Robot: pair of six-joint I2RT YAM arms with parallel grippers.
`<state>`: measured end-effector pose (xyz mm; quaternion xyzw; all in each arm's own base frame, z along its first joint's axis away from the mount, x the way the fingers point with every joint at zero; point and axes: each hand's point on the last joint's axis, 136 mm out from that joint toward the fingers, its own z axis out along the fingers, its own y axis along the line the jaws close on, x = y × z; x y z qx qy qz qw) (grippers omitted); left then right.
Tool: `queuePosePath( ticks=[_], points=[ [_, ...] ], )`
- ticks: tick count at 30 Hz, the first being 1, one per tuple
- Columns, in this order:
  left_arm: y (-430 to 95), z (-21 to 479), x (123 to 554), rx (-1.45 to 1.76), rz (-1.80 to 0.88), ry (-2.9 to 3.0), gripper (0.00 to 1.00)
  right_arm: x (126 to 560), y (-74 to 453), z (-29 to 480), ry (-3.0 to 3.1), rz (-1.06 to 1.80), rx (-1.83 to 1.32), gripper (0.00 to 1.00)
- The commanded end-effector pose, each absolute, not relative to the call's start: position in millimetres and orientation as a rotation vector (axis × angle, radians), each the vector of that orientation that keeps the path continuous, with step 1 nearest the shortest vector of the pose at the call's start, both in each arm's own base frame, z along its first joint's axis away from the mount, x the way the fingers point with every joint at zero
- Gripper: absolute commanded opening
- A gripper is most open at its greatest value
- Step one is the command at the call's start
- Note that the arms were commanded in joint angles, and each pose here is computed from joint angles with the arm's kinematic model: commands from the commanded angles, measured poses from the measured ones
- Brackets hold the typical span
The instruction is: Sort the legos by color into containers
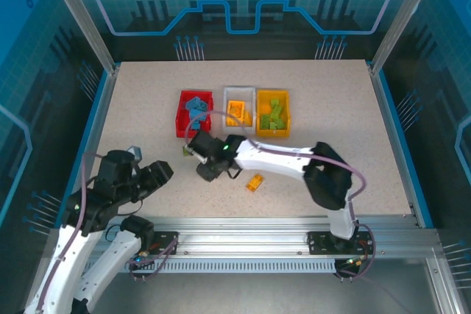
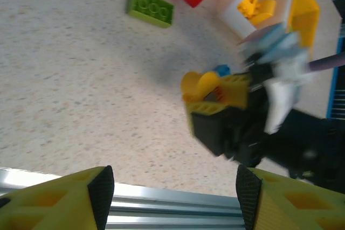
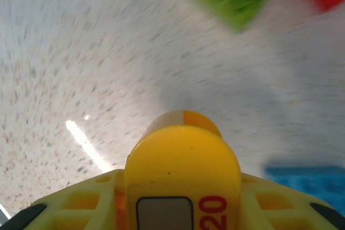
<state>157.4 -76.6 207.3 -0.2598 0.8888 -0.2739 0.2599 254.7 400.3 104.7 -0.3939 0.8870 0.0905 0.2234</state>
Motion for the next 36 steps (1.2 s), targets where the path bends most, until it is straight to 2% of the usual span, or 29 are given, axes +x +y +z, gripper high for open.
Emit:
queuePosePath(
  ticks=[1,11,17,21,25,30,36],
  points=[
    [-105.6,234.6,185.0,-0.583,-0.919,2.353,0.65,309.4,353.2,134.4,2.492,0.217,-0.745,0.38],
    [-155.7,240.1,238.6,-0.408,-0.909,2.365,0.65,433.5,307.4,137.1,2.597,0.156,-0.272,0.37],
    [-174.7,232.3,245.7,-0.351,-0.878,2.397,0.65,476.6,297.1,116.3,2.670,0.094,-0.176,0.39],
    [-171.3,230.3,244.9,-0.345,-0.848,2.400,0.65,487.6,295.0,105.9,2.682,0.070,-0.174,0.45],
    [-167.9,222.7,241.8,-0.347,-0.819,2.425,0.65,489.0,301.2,116.9,2.652,0.097,-0.213,0.54],
    [-164.9,211.6,240.8,-0.333,-0.776,2.452,0.65,481.3,312.8,158.3,2.566,0.130,-0.279,0.63],
    [-179.2,190.3,251.0,-0.179,-0.704,2.561,0.66,446.8,314.0,239.7,2.397,0.170,-0.294,0.61]
  ],
)
